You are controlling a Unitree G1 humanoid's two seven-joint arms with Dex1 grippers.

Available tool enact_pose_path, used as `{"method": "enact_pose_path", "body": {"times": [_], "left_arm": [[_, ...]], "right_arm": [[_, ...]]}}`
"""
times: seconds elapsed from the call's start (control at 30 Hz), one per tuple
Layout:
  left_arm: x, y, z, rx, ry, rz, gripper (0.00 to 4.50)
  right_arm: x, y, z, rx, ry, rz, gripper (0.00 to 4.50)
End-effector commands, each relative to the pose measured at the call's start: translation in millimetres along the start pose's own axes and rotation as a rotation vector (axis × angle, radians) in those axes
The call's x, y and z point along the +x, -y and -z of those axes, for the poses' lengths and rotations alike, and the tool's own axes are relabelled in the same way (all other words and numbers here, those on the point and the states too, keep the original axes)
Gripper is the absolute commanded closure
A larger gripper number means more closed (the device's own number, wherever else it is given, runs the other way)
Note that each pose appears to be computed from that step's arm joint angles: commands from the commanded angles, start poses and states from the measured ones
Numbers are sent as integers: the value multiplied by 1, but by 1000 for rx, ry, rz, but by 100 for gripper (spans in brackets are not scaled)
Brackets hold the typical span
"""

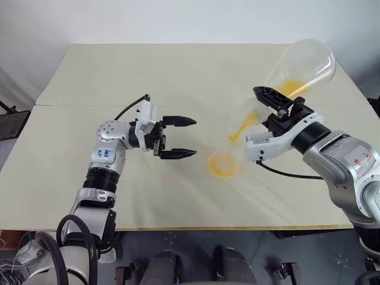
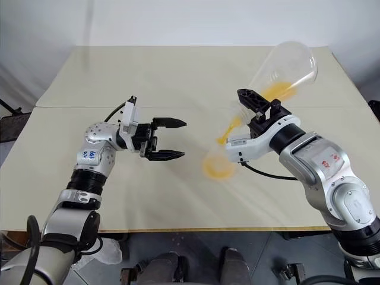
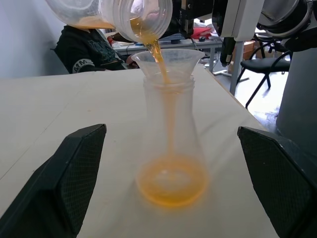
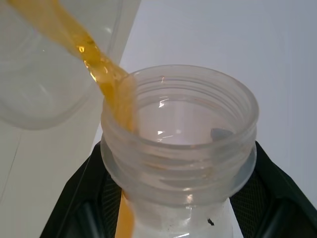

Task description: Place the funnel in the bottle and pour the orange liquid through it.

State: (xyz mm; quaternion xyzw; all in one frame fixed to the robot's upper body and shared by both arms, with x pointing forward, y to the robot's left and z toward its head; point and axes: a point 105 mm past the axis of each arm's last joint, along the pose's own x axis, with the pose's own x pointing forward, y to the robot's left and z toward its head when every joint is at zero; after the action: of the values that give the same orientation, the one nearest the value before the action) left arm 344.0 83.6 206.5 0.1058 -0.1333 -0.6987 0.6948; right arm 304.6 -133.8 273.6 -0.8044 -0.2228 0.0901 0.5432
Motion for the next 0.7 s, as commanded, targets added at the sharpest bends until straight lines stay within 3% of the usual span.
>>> {"method": "enact_pose_path", "body": {"times": [0.03,0.7], "left_arm": [[-3,-4,-10,39,8,-8,0],[-2,-5,-10,39,11,-8,0]], "right_arm": [[-4,16,6,-36,-19,62,205],[-4,13,7,-110,-28,42,205]]}}
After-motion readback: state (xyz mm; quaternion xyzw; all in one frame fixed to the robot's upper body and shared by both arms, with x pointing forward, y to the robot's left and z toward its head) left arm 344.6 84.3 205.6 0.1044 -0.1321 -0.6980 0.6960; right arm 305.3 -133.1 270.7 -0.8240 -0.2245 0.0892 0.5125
